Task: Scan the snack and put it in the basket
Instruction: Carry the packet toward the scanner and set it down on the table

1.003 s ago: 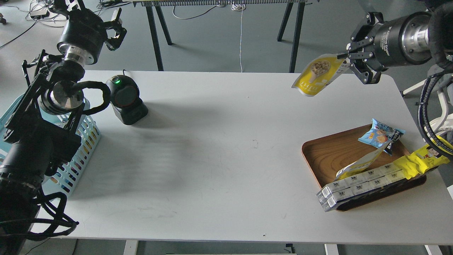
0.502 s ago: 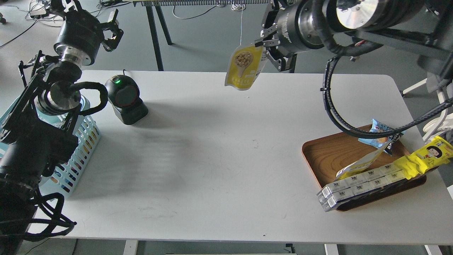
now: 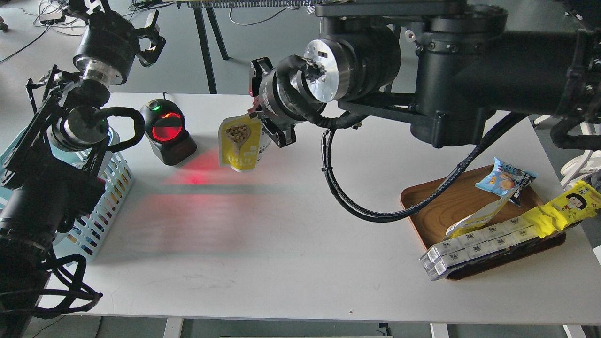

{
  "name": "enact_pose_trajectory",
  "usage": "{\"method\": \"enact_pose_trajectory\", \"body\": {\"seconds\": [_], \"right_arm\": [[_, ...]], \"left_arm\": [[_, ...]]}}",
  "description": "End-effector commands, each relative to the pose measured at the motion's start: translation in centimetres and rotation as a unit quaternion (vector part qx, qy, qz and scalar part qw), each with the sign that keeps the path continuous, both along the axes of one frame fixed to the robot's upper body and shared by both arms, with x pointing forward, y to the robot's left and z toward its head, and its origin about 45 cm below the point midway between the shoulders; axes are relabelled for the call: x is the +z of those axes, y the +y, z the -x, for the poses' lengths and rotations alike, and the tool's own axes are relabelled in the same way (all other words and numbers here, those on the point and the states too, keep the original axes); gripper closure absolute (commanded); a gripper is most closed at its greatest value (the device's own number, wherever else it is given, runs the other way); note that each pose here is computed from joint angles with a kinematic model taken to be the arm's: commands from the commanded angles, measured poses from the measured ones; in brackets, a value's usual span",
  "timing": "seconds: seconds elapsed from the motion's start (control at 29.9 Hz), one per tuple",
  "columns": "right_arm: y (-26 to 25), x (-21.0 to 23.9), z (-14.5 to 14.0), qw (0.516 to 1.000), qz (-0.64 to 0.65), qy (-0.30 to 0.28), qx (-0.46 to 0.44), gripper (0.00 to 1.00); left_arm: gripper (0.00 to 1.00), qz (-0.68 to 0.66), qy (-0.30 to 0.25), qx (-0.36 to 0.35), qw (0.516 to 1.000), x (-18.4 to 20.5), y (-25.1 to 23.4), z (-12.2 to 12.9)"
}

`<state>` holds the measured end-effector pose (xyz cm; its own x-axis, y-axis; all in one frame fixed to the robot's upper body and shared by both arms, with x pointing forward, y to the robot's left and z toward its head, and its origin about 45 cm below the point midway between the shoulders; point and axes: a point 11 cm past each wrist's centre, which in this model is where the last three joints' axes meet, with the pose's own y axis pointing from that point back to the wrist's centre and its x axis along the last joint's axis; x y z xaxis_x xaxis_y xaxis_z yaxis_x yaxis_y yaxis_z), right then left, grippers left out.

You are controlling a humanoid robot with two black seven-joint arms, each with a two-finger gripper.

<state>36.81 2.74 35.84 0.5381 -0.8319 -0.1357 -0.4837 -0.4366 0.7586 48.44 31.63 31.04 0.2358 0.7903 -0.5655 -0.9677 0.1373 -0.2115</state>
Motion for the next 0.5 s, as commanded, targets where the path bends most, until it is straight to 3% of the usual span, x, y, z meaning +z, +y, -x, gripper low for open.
{"method": "enact_pose_trajectory", "body": {"seconds": [0.0, 0.47], "right_arm": [[1.1, -0.8, 0.9, 1.0, 0.004, 0.007, 0.015, 1.0], [-0.1, -4.0, 0.7, 0.999, 0.007, 0.04, -0.003, 1.0]], "left_arm": [[0.0, 0.0, 0.001, 0.0, 1.0, -0.1, 0.0, 0.0], [0.0, -0.001, 0.001, 0.002, 1.0, -0.1, 0.2, 0.0]]}}
